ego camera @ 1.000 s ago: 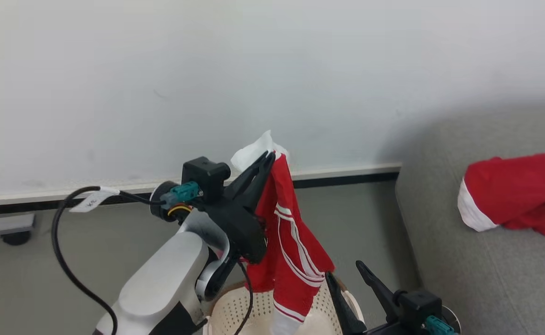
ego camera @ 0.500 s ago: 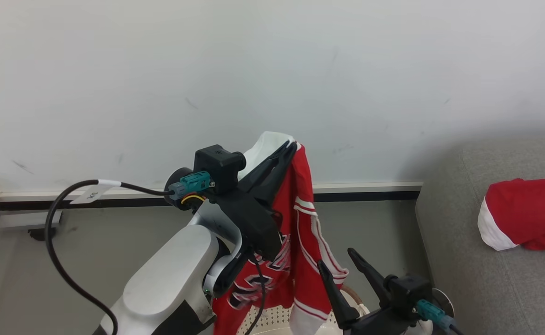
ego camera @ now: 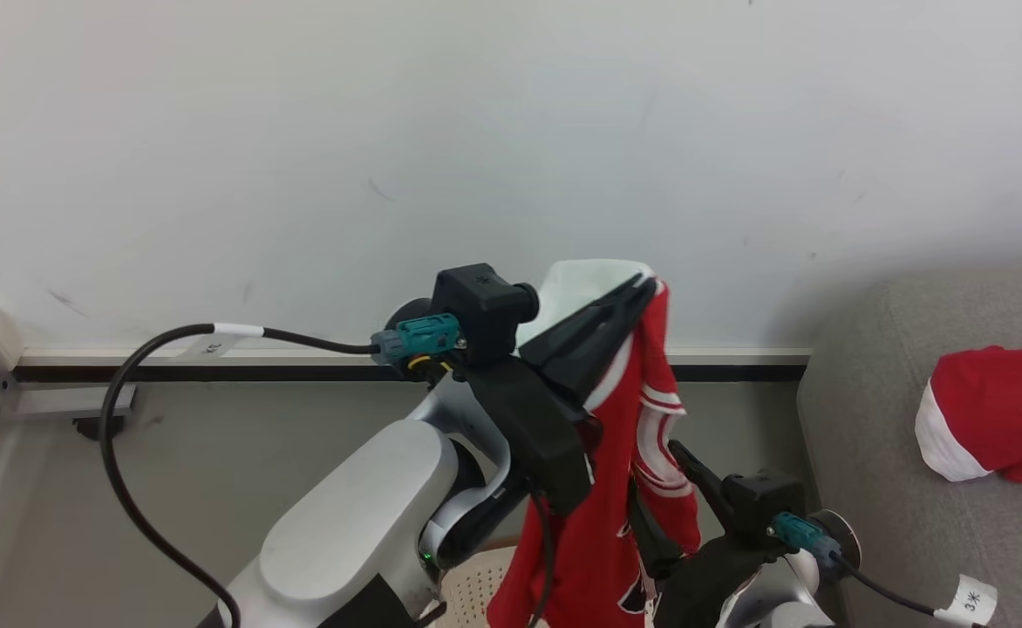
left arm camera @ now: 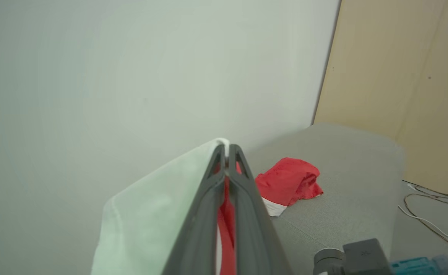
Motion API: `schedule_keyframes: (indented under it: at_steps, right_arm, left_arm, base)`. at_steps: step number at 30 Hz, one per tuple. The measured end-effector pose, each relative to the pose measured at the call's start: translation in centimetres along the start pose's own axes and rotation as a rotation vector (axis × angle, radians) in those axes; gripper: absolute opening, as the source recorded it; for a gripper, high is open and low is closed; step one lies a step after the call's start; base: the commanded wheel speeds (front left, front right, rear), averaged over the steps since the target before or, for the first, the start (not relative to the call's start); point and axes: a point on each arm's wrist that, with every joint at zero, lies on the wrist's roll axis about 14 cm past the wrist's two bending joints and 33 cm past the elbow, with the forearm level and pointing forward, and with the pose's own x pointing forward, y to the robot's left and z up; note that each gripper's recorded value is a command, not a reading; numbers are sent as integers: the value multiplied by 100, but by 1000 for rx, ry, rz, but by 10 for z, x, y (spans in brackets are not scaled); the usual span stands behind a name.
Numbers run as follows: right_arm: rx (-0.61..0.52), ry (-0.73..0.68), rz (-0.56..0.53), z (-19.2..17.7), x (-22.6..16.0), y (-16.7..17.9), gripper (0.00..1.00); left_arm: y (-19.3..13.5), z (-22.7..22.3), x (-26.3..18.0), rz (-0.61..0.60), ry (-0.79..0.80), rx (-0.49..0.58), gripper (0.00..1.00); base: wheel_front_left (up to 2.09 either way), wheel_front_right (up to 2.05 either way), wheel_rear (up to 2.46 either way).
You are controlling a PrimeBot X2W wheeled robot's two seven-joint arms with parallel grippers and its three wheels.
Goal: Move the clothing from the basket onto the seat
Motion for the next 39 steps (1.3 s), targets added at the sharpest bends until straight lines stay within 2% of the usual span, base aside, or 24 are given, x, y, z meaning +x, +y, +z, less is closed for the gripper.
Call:
schedule_keyframes:
  at_steps: [11, 16, 17, 18, 19, 21, 22, 23, 24, 28, 31, 39]
  right_arm:
    - [-31, 35, 24, -4, 13, 1, 100]
    - [-18, 63, 26, -10, 14, 2, 100]
    - [-11, 67, 26, -11, 14, 2, 80]
    - [-10, 70, 26, -12, 14, 2, 43]
    - [-9, 72, 28, -13, 14, 3, 0]
    - [-11, 72, 37, -14, 14, 7, 0]
    - [-9, 69, 37, -13, 13, 7, 0]
    - [-8, 66, 35, -13, 13, 7, 0]
    - [-7, 62, 31, -12, 13, 6, 0]
    - [-2, 44, 10, -8, 10, -1, 0]
    - [-2, 35, -9, -5, 7, -7, 0]
    - [-7, 3, -98, 3, -9, -32, 0]
  left_arm:
    - [-44, 22, -7, -152, -19, -42, 0]
    - [-49, 37, -10, -161, -57, -46, 0]
    - [-46, 38, -11, -154, -61, -41, 0]
    - [-44, 39, -11, -143, -65, -35, 0]
    - [-41, 39, -12, -132, -68, -33, 0]
    - [-37, 38, -12, -118, -66, -36, 0]
    - [-36, 37, -13, -115, -68, -40, 12]
    - [-34, 36, -14, -107, -74, -47, 73]
    - [-30, 35, -15, -93, -78, -48, 100]
    - [2, 16, -23, 4, -50, -5, 100]
    - [18, -7, -32, 52, -8, -19, 100]
    - [36, -59, -58, 97, 63, -43, 100]
  base:
    - [0, 0, 0]
    - [0, 0, 0]
    - [0, 0, 0]
    - [0, 0, 0]
    - [0, 0, 0]
    - [0, 0, 0]
    - [0, 0, 0]
    - [0, 0, 0]
    - [0, 0, 0]
    - [0, 0, 0]
    - [0, 0, 0]
    - [0, 0, 0]
